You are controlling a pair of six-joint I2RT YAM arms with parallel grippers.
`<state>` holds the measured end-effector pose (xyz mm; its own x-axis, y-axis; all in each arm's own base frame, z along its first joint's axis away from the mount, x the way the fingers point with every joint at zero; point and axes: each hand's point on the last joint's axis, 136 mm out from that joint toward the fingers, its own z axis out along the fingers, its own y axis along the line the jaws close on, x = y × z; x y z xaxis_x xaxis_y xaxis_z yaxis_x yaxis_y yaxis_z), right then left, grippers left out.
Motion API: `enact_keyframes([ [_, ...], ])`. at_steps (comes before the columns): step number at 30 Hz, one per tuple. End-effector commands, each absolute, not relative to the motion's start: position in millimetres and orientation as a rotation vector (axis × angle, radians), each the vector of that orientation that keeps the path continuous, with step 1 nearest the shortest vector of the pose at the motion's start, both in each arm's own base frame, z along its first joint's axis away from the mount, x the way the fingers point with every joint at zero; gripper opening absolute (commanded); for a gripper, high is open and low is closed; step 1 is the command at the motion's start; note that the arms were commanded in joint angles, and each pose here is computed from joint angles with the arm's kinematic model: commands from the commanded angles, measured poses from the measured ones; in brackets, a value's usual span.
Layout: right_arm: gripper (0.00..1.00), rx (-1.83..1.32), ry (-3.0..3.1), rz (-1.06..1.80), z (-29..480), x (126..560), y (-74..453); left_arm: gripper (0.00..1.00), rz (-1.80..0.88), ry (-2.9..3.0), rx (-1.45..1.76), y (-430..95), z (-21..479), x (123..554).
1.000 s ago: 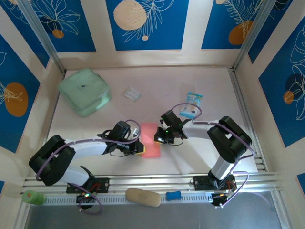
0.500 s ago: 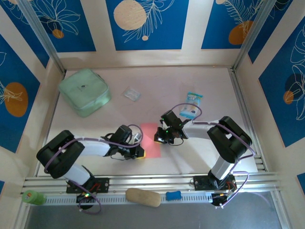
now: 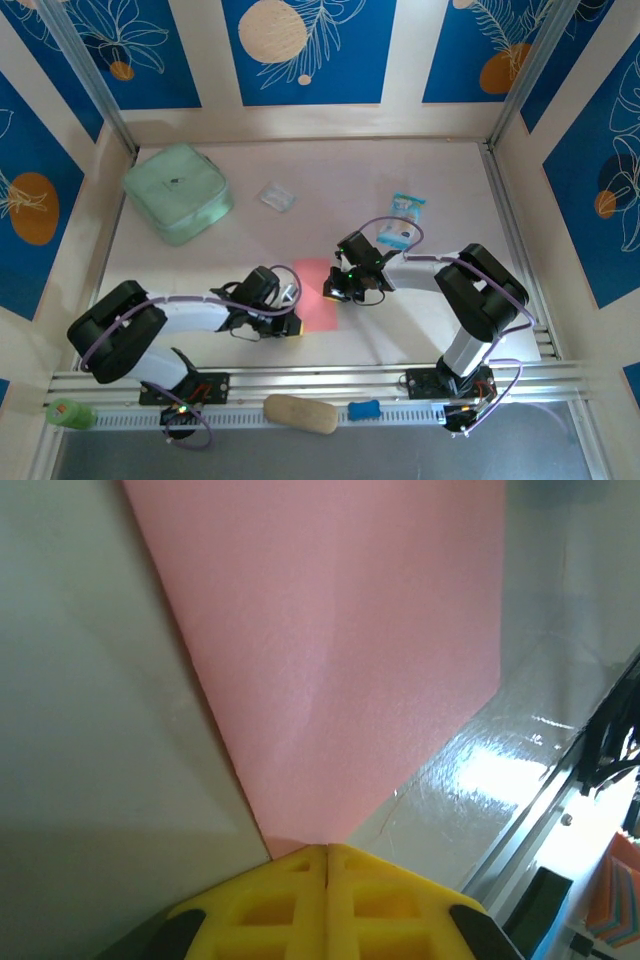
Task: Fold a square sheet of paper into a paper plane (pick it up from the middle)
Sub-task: First fold a square sheet of paper at the bottom-center of the table.
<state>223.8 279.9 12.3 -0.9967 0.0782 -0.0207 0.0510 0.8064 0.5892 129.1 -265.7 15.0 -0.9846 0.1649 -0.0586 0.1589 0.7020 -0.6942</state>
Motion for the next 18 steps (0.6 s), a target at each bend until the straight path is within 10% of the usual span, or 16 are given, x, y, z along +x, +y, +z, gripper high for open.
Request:
enact_keyframes([
  [1,0.00,0.205,3.151,0.683,-30.0,186.1,237.5,0.00,1.069,-2.892,-0.295,-253.0,13.3,113.2],
  [9,0.00,0.206,3.152,0.678,-28.2,186.9,235.9,0.00,1.240,-3.061,-0.304,-269.7,70.9,164.0],
  [18,0.00,0.205,3.154,0.691,-28.8,188.3,237.6,0.00,1.193,-2.982,-0.227,-281.3,29.1,179.6],
])
